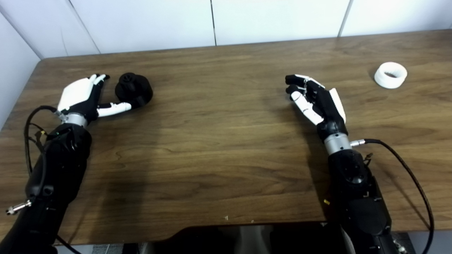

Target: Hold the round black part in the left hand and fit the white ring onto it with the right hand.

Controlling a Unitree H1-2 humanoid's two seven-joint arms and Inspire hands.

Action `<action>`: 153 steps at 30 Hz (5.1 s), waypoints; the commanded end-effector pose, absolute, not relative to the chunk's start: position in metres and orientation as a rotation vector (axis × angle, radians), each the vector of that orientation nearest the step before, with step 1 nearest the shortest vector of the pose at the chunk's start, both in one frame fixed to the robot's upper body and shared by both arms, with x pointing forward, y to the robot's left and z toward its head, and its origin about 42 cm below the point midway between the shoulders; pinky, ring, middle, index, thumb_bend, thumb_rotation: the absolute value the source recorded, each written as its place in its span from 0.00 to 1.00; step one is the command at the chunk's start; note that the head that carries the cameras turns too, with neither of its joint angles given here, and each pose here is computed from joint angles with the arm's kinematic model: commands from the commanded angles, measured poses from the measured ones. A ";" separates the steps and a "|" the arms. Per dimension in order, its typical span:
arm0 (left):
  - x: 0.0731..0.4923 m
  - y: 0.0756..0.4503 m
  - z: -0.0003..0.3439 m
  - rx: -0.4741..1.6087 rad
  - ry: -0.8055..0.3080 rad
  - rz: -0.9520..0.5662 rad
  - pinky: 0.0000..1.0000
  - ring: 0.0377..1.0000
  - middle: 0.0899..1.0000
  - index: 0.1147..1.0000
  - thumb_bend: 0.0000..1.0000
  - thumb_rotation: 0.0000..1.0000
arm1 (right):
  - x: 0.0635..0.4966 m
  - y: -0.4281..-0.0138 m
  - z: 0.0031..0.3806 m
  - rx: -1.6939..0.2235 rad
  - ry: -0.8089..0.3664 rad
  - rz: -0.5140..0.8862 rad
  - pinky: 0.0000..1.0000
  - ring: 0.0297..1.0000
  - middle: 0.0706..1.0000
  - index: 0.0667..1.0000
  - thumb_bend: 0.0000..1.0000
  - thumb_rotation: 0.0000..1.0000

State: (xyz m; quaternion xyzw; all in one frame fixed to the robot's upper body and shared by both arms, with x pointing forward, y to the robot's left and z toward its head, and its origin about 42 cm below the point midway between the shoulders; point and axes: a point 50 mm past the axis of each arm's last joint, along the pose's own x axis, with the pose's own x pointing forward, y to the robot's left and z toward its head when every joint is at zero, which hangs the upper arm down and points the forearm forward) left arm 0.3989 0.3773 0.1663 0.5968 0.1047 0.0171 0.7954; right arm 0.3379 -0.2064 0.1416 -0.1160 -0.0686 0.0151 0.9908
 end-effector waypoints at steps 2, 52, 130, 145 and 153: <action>0.414 0.374 0.196 1.300 0.116 0.081 1.00 1.00 1.00 0.90 1.00 0.70 | 0.347 -0.203 0.165 -0.228 -0.232 0.037 0.69 0.72 0.75 0.71 0.49 0.63; 0.432 0.349 0.162 1.117 0.054 0.282 1.00 1.00 1.00 0.72 1.00 0.48 | 0.338 -0.210 0.172 -0.261 -0.230 0.019 0.67 0.70 0.74 0.70 0.47 0.63; 0.404 0.222 0.132 0.867 -0.017 -0.228 1.00 1.00 1.00 0.64 1.00 0.41 | 0.345 -0.229 0.191 -0.282 -0.278 -0.008 0.68 0.69 0.74 0.70 0.53 0.67; 0.403 0.199 0.131 0.910 -0.068 -0.305 1.00 1.00 1.00 0.64 1.00 0.35 | 0.346 -0.232 0.193 -0.282 -0.281 -0.009 0.69 0.70 0.75 0.71 0.53 0.67; 0.401 0.187 0.131 0.904 -0.092 -0.343 1.00 1.00 1.00 0.63 1.00 0.34 | 0.346 -0.232 0.193 -0.277 -0.286 -0.012 0.70 0.70 0.75 0.71 0.53 0.65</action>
